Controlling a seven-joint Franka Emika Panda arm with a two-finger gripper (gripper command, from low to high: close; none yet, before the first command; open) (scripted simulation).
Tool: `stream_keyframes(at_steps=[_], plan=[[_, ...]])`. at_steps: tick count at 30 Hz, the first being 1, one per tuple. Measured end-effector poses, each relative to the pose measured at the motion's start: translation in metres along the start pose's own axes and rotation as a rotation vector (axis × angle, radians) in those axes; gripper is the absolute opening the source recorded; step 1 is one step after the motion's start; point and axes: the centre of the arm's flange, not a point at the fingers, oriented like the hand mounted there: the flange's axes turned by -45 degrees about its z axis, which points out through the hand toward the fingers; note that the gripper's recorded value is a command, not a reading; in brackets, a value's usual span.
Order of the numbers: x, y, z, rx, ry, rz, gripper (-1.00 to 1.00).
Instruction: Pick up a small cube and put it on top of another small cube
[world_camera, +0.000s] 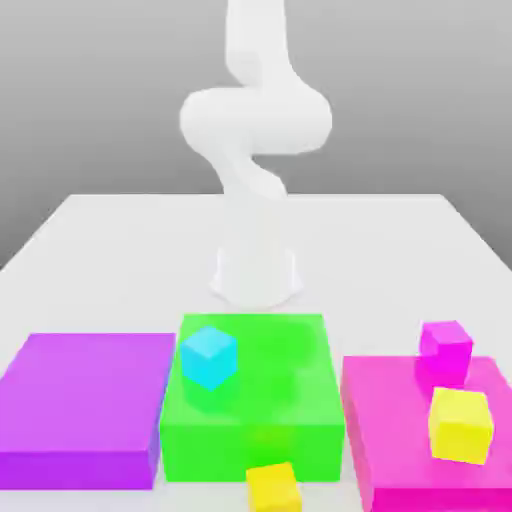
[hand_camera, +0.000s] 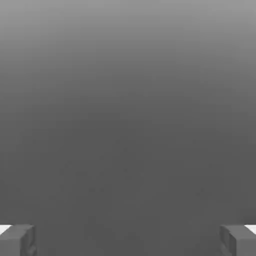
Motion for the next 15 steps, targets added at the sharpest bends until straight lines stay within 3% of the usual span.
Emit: stream_keyframes(at_steps=[15], plan=[[-0.076, -0.010, 0.274, 0.048, -0.405, -0.108, 0.00]])
